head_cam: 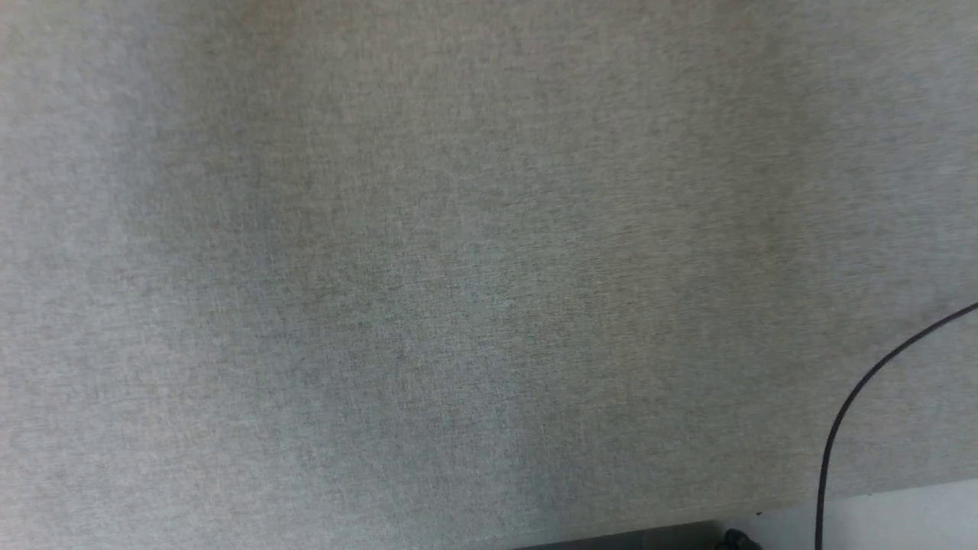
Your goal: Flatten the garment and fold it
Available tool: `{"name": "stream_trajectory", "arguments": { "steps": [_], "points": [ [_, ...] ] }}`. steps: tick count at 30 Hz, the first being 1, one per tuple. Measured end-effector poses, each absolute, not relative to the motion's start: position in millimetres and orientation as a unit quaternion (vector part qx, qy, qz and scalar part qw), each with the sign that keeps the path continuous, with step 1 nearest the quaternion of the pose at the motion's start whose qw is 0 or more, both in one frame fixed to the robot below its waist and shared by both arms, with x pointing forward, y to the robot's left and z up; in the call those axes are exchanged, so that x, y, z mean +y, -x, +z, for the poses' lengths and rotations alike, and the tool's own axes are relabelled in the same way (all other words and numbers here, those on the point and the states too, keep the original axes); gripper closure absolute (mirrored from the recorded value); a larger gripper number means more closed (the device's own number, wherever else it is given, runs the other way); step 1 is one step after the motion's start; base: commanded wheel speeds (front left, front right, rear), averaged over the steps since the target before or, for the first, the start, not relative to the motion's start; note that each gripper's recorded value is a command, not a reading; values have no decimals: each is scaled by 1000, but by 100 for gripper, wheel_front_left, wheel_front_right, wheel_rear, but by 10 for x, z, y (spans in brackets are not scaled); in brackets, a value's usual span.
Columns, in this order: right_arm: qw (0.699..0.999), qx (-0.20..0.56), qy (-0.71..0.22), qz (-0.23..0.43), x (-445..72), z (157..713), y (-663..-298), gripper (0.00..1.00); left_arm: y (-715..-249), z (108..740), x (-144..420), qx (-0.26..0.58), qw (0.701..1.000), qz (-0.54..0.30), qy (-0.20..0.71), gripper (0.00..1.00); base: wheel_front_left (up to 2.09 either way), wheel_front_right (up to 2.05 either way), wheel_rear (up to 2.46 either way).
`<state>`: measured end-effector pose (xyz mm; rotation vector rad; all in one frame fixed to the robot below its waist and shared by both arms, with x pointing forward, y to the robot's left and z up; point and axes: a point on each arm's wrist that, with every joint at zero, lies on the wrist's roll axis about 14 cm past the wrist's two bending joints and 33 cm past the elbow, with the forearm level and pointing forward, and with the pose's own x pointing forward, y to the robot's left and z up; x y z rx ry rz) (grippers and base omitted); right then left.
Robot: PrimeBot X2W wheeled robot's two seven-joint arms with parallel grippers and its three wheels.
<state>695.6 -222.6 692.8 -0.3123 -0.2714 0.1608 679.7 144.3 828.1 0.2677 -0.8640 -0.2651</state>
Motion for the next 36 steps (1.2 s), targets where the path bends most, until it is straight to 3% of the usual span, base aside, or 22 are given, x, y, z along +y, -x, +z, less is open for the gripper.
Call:
{"name": "stream_trajectory", "arguments": {
  "steps": [7,13,24,36],
  "points": [
    [985,-78,125,91,-2140,5967,-7186,100,-7171,7235,1311,-320,924,-162,-135,100,0,0,0],
    [987,-11,107,123,-1926,5059,-7020,100,-7046,6105,1367,-199,953,-185,-133,100,0,0,0],
    [968,88,114,207,-1573,4213,-5917,100,-5920,4856,1679,-5,973,-196,-118,100,0,0,0],
    [959,151,105,215,-1783,4141,-4839,100,-4513,4606,1883,145,956,-216,-134,100,0,0,0]
  ]
}}
